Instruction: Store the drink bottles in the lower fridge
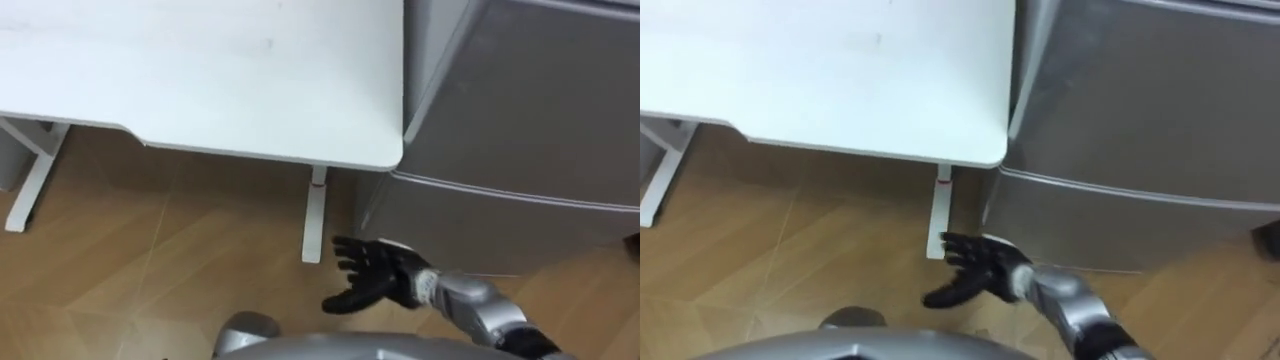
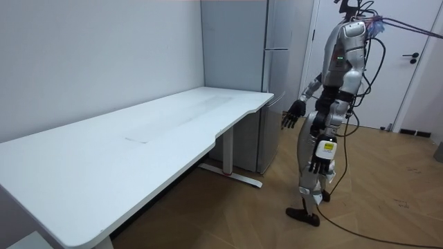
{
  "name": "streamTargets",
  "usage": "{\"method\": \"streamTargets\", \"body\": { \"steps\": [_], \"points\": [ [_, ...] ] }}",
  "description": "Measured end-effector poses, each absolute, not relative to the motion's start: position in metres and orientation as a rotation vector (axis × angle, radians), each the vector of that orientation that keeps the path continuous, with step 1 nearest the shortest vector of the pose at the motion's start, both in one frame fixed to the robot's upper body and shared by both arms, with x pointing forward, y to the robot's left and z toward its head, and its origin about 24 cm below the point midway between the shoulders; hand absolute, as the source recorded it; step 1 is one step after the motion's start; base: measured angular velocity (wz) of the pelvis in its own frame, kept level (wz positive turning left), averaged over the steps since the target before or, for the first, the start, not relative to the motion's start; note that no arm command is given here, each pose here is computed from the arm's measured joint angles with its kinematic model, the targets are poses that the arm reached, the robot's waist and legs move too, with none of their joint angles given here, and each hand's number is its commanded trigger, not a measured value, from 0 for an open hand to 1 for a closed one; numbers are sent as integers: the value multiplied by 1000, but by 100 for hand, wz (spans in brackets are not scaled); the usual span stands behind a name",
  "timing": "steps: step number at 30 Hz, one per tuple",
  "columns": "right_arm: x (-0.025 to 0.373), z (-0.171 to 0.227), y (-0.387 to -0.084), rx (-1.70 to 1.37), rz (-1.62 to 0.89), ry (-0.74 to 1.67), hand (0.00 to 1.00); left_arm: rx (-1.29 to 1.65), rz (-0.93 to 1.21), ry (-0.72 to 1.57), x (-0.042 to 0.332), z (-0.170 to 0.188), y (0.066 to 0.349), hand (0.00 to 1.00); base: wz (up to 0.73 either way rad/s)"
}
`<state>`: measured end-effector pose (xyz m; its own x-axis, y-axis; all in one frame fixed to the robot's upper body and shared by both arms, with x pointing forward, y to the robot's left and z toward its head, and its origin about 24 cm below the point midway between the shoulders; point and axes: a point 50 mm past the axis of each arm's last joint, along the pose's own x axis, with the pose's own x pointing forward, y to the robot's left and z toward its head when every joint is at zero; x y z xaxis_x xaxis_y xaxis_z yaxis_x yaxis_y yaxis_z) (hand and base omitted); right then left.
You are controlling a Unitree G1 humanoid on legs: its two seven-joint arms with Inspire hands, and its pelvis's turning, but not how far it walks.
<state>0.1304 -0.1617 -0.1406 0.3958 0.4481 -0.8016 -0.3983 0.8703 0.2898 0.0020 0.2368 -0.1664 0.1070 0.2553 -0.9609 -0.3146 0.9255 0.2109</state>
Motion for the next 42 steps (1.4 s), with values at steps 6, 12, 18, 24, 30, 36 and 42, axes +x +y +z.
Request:
{"method": "streamTargets", "body": {
  "steps": [6, 12, 18, 24, 30, 36, 42],
  "points": [
    [76, -160, -214, 67, 200, 1213, 0, -48, 484, 1413, -6, -166, 241, 0, 7],
    [59, -165, -222, 85, 71, 1273, 0, -59, 518, 1407, -7, -165, 244, 0, 1],
    [49, -166, -226, 103, 2, 1288, 0, -116, 608, 1372, -5, -163, 250, 0, -6],
    [36, -167, -234, 163, -111, 1314, 0, -200, 646, 1332, 1, -164, 243, 0, 0],
    [32, -167, -236, 200, -167, 1327, 0, -252, 637, 1339, -3, -166, 237, 0, -2],
    [30, -168, -236, 207, -194, 1338, 0, -265, 621, 1338, -3, -166, 236, 0, 0],
    [31, -168, -235, 204, -186, 1346, 0, -270, 606, 1332, -2, -166, 236, 0, 1]
  ]
}}
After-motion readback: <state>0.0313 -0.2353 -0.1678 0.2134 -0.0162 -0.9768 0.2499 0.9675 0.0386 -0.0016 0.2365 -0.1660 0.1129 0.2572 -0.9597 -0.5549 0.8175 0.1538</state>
